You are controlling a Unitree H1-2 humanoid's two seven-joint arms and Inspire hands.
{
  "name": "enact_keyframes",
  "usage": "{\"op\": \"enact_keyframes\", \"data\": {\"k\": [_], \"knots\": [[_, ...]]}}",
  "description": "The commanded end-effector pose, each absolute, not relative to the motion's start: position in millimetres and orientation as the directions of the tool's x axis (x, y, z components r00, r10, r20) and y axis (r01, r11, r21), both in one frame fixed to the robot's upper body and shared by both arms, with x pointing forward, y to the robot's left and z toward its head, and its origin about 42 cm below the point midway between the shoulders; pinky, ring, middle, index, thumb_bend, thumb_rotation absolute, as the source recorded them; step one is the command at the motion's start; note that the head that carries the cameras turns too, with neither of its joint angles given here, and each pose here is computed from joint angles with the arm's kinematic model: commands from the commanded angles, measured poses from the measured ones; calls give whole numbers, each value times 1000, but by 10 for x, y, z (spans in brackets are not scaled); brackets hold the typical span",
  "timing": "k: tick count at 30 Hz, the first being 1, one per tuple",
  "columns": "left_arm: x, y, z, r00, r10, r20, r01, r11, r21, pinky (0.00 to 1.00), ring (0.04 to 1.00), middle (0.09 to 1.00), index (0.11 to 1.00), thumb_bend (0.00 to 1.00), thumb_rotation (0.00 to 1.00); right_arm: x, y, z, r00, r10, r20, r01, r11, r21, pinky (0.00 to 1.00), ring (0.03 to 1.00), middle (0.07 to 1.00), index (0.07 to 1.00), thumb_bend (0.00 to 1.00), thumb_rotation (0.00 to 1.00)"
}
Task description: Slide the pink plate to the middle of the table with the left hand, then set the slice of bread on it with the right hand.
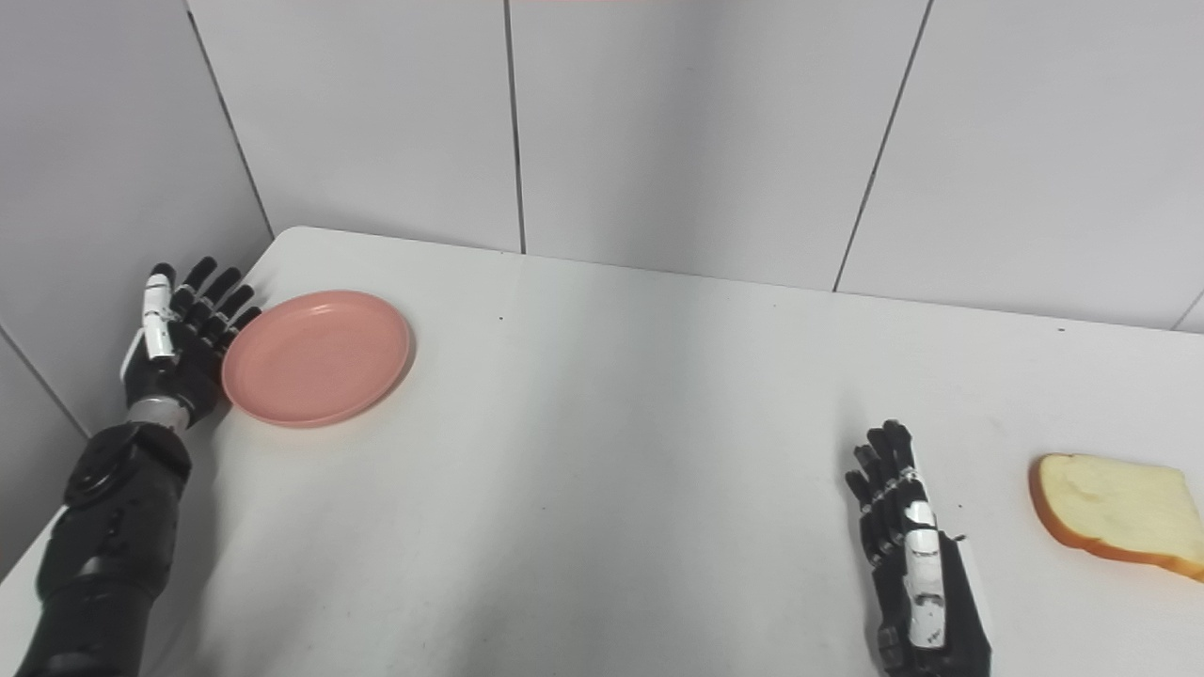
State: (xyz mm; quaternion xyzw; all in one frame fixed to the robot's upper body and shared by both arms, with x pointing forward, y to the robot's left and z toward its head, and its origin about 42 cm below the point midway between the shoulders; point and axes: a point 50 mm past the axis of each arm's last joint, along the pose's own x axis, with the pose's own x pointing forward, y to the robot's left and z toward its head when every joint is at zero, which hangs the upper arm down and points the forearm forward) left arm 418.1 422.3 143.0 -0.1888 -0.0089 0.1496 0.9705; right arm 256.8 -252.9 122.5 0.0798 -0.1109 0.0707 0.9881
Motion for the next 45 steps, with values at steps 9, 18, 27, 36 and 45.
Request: {"op": "enact_keyframes", "data": {"k": [9, 18, 27, 36, 45], "knots": [[4095, 4005, 1247, 971, 231, -65, -239, 901, -362, 877, 885, 883, 875, 402, 1000, 2379, -2499, 992, 986, 107, 128, -129, 977, 171, 1000, 1000, 1000, 1000, 364, 999], [4053, 3584, 1295, 993, 114, -20, -114, 931, -348, 873, 879, 883, 875, 411, 1000, 2399, -2462, 989, 986, 114, 125, -135, 976, 169, 1000, 1000, 1000, 990, 378, 998], [4080, 3309, 1414, 999, 50, -9, -49, 934, -353, 873, 877, 872, 861, 417, 1000, 2377, -2393, 999, 986, 120, 116, -139, 975, 174, 1000, 1000, 1000, 995, 384, 985], [4130, 3009, 1383, 999, -43, -27, 31, 934, -356, 861, 864, 856, 839, 413, 1000, 2395, -2290, 995, 989, 117, 91, -129, 982, 137, 1000, 1000, 1000, 997, 407, 1000], [4164, 2594, 1391, 987, -160, 1, 151, 926, -346, 851, 871, 861, 854, 417, 1000, 2454, -2244, 965, 990, 110, 85, -120, 985, 127, 1000, 993, 1000, 998, 397, 1000]]}}
